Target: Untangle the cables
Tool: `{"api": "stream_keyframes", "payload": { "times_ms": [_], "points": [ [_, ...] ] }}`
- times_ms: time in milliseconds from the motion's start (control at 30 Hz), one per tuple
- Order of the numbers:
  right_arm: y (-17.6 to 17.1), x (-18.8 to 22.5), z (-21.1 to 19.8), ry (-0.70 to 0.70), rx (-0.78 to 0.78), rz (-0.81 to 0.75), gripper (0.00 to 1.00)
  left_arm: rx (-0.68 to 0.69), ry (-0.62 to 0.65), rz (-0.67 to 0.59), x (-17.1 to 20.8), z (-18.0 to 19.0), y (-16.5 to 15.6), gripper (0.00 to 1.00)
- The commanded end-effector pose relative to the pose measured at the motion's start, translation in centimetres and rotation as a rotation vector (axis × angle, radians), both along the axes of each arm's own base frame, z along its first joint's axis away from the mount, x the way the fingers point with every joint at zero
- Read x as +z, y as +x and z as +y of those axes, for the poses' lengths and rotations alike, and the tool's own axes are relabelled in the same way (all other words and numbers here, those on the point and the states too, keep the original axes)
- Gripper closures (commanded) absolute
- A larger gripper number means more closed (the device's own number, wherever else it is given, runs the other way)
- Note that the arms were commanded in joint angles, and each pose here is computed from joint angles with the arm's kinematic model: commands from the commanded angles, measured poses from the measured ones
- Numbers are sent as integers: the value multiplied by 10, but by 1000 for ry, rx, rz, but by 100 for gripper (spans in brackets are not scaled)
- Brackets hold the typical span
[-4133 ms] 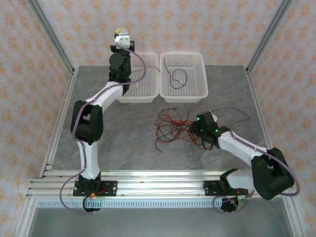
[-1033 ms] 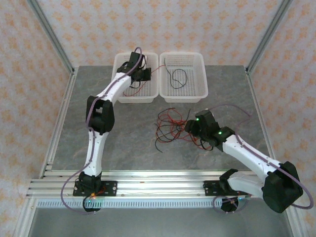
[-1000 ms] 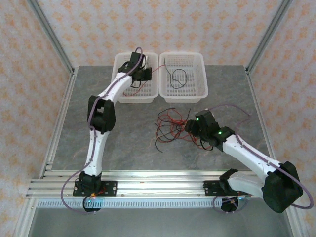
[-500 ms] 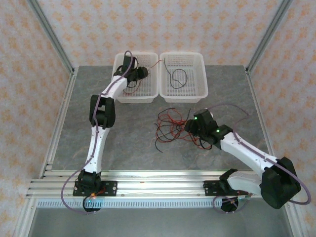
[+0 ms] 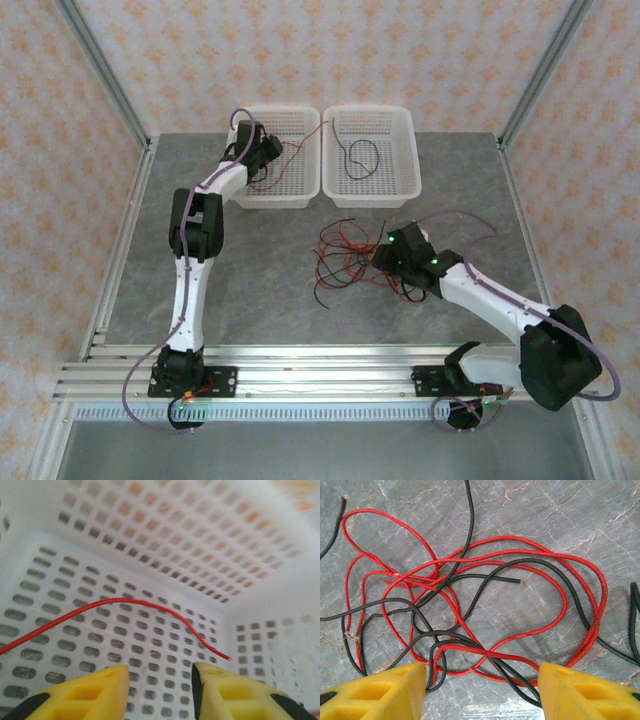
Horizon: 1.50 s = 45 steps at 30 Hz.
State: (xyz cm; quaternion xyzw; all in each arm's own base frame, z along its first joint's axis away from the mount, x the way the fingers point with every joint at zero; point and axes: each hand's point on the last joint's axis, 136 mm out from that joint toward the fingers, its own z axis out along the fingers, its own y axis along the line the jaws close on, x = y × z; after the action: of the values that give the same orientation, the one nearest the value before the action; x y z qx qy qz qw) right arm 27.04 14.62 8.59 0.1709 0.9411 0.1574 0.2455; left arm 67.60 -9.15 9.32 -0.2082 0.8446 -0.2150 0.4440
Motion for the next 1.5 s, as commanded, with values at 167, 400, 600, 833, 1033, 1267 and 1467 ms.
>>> {"api": "stream_keyframes", "payload": {
  "times_ms": [167, 400, 600, 833, 1033, 1267, 1467],
  "points": [
    [8, 9, 7, 20, 2, -38, 40, -287, 257, -283, 95, -42, -11, 30],
    [6, 11, 5, 17, 1, -43, 40, -420, 446, -245, 63, -65, -2, 27],
    [5, 11, 4, 11, -4, -41, 40, -448, 620, -225, 46, -78, 2, 29],
    [8, 11, 7, 14, 3, -40, 40, -447, 679, -215, 42, -81, 3, 33],
    [8, 9, 7, 3, 5, -33, 40, -438, 716, -192, 27, -80, 12, 39],
    [10, 8, 7, -3, 3, -31, 40, -477, 729, -201, 11, -96, 19, 47],
    [12, 5, 8, -6, 5, -22, 40, -445, 715, -203, 9, -95, 23, 57]
  ]
}}
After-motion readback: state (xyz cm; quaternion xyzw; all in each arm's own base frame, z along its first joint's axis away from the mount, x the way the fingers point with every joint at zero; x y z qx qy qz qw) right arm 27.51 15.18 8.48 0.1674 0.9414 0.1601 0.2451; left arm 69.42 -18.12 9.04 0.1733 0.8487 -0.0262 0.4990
